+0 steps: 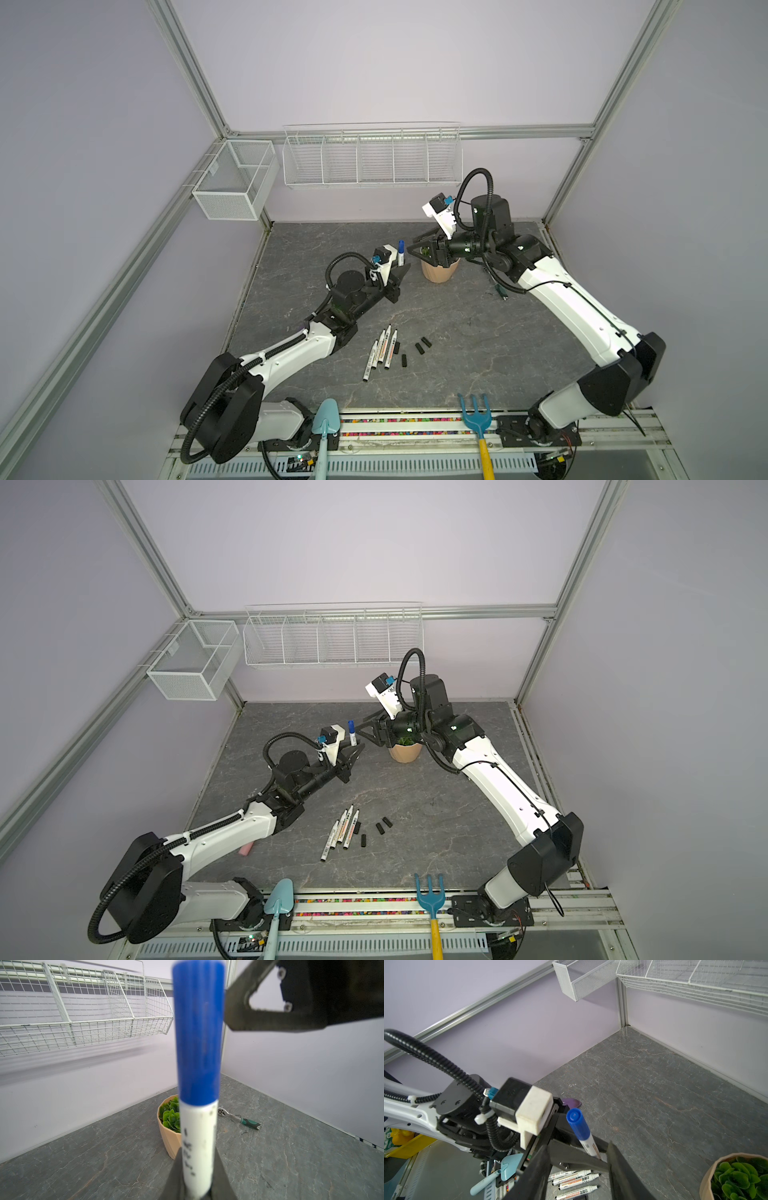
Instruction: Insert the pens into the pen caps
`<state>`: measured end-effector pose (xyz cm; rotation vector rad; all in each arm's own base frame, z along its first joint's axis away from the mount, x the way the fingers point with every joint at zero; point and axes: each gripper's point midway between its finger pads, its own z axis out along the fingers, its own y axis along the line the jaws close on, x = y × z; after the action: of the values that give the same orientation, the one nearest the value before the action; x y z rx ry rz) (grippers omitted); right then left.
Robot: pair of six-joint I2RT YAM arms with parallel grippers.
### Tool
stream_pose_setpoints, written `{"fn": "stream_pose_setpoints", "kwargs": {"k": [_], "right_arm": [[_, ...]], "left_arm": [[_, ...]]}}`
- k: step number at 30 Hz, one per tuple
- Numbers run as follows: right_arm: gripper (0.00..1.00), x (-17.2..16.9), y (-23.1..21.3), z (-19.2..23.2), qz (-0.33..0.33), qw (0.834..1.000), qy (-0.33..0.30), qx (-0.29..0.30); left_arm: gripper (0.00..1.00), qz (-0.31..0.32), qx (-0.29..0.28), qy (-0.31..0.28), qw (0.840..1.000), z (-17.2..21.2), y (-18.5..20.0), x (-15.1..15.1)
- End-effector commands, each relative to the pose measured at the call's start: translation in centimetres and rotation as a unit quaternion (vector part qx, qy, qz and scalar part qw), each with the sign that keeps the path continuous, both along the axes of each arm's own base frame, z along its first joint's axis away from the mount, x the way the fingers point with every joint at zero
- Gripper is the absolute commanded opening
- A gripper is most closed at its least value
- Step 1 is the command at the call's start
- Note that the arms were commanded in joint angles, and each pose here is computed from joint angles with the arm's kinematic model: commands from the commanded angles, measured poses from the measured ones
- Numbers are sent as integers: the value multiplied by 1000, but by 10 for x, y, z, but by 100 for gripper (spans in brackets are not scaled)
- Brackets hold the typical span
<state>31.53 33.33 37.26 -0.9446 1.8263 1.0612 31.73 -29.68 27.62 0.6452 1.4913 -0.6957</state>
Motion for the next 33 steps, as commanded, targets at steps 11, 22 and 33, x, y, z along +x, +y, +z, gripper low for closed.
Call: {"fn": "stream_pose_setpoints", "kwargs": {"k": [11,22,33], "right_arm": [[40,19,26,-9,-6,1000,11,-1],[9,20,23,-49,-18,997,76,-19],[7,34,2,-119,-32,966,254,-46]], "left_arm": [[0,-16,-6,5,1000,-4,-7,-5],[0,-16,-43,-9,999,23,-6,-7],[0,-31,-138,-82,987,104,-1,-16]]}}
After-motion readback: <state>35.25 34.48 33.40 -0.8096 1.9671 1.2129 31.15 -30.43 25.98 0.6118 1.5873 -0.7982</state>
